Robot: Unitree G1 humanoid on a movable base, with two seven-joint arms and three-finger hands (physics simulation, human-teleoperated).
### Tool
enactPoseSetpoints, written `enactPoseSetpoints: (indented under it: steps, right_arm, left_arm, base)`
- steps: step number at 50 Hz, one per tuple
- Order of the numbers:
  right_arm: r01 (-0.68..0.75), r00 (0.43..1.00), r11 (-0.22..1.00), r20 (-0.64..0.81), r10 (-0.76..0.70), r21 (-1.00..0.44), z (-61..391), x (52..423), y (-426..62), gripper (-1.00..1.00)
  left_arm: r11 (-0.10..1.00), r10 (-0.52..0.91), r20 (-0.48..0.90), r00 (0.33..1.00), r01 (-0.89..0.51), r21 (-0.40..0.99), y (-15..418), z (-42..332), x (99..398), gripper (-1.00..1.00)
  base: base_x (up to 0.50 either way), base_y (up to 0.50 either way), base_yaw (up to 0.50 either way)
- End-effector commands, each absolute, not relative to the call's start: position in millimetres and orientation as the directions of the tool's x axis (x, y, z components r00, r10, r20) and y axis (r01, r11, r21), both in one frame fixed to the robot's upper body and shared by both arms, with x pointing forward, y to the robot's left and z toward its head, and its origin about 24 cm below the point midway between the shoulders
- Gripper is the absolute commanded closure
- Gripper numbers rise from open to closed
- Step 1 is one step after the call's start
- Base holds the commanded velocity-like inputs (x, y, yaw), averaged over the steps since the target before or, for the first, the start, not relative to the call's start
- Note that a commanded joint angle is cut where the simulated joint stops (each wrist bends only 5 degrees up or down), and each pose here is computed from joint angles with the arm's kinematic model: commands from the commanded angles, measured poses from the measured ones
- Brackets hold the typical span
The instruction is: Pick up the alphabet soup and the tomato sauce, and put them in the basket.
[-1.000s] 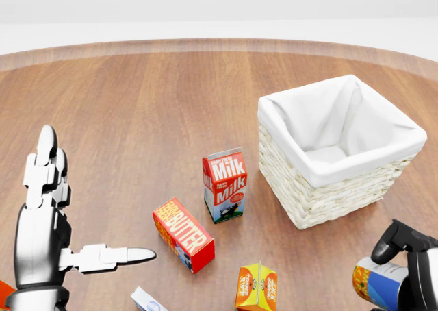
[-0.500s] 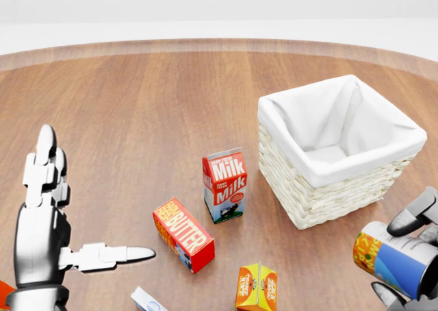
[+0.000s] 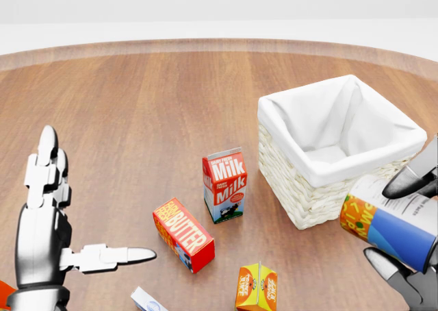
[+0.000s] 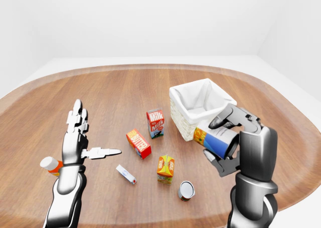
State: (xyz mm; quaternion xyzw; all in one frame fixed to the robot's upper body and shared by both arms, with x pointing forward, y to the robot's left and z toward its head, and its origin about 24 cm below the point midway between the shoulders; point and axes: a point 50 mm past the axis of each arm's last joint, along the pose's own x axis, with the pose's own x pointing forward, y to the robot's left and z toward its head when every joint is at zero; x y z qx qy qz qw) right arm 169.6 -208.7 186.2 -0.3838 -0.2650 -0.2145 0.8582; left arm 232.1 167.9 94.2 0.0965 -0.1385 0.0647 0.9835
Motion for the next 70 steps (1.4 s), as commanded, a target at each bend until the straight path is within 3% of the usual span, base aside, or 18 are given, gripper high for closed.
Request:
enactPoseSetpoints:
  steps: [1, 12, 50, 70]
  right_arm:
    - [0.617, 0.677, 0.605, 0.731, -0.081, -0.504, 214, 170, -199, 1.00]
    - [0.630, 0.644, 0.578, 0.765, -0.016, -0.518, 226, 185, -195, 1.00]
    - [0.643, 0.679, 0.469, 0.734, 0.015, -0.605, 223, 271, -192, 1.00]
    - [0.634, 0.693, 0.457, 0.720, 0.023, -0.624, 226, 293, -189, 1.00]
  left_arm:
    - [0.973, 0.101, 0.285, 0.953, -0.155, 0.172, 168, 94, 232, -1.00]
    - [0.973, 0.101, 0.292, 0.951, -0.156, 0.172, 168, 96, 231, -1.00]
    - [0.973, 0.104, 0.286, 0.953, -0.157, 0.170, 168, 94, 232, -1.00]
    - [0.973, 0.101, 0.288, 0.952, -0.155, 0.170, 168, 95, 232, -1.00]
  base:
    - [0.00, 0.00, 0.00]
    - [0.00, 0.00, 0.00]
    - [0.00, 0.00, 0.00]
    - [0.00, 0.00, 0.00]
